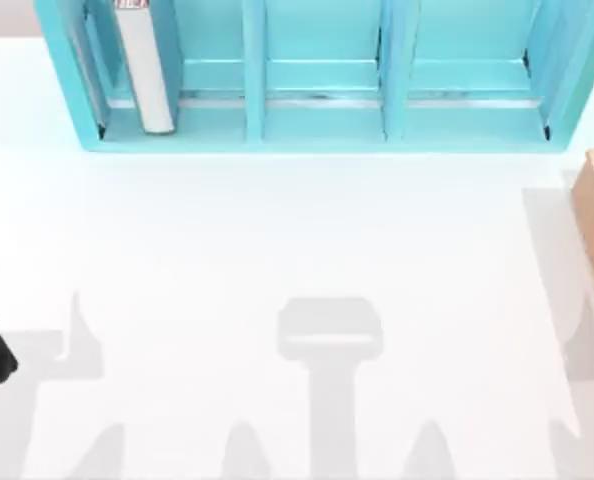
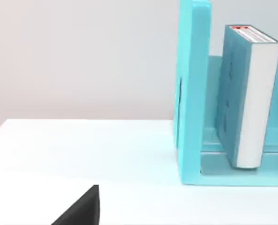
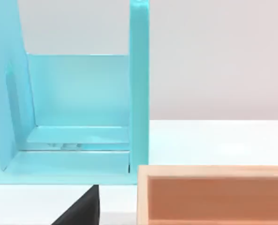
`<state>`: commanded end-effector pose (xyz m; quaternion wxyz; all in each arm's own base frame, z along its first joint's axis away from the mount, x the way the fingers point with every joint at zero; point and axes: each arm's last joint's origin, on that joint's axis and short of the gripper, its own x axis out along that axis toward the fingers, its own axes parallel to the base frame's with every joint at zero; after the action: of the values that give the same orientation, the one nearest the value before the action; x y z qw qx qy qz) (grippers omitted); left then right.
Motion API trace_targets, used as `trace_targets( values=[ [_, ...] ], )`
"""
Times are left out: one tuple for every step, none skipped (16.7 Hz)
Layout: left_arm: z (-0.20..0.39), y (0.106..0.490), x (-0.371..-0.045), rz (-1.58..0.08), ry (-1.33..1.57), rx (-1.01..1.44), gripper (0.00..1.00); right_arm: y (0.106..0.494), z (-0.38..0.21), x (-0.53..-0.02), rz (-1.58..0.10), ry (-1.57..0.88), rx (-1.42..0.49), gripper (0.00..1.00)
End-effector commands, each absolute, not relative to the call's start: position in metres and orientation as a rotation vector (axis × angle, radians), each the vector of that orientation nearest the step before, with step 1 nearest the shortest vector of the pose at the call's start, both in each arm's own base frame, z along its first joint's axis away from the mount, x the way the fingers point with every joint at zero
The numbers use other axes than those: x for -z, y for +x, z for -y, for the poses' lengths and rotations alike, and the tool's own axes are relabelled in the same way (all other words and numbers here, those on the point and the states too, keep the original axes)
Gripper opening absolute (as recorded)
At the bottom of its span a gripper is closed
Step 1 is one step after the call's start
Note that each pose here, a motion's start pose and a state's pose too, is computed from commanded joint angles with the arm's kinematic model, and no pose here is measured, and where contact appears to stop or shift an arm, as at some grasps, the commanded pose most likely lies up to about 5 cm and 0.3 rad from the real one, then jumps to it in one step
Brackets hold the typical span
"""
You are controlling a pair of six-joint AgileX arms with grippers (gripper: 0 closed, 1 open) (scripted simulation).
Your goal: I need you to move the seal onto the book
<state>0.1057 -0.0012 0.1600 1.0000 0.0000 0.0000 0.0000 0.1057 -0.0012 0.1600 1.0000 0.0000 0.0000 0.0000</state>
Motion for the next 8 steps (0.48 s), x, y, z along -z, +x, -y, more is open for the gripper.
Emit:
trace_targets(
  values=[
    [0.001,0.106,-0.16,0.0,0.0,0.0,1.0,0.106,0.001,-0.16,0.0,0.0,0.0,1.0],
    [0.001,0.106,-0.16,0.0,0.0,0.0,1.0,0.106,0.001,-0.16,0.0,0.0,0.0,1.0],
    [0.001,0.106,-0.162,0.002,0.0,-0.001,1.0,0.106,0.001,-0.16,0.0,0.0,0.0,1.0],
    [0.001,0.107,-0.165,0.006,0.0,-0.001,1.0,0.106,0.001,-0.16,0.0,0.0,0.0,1.0],
    [0.002,0.108,-0.169,0.011,0.0,-0.002,1.0,0.106,0.001,-0.16,0.0,0.0,0.0,1.0],
    [0.002,0.11,-0.174,0.016,-0.001,-0.002,1.0,0.106,0.001,-0.16,0.0,0.0,0.0,1.0],
    [0.003,0.113,-0.18,0.019,-0.002,-0.001,1.0,0.106,0.001,-0.16,0.0,0.0,0.0,1.0],
    [0.004,0.118,-0.187,0.02,-0.003,0.0,1.0,0.106,0.001,-0.16,0.0,0.0,0.0,1.0]
  ],
)
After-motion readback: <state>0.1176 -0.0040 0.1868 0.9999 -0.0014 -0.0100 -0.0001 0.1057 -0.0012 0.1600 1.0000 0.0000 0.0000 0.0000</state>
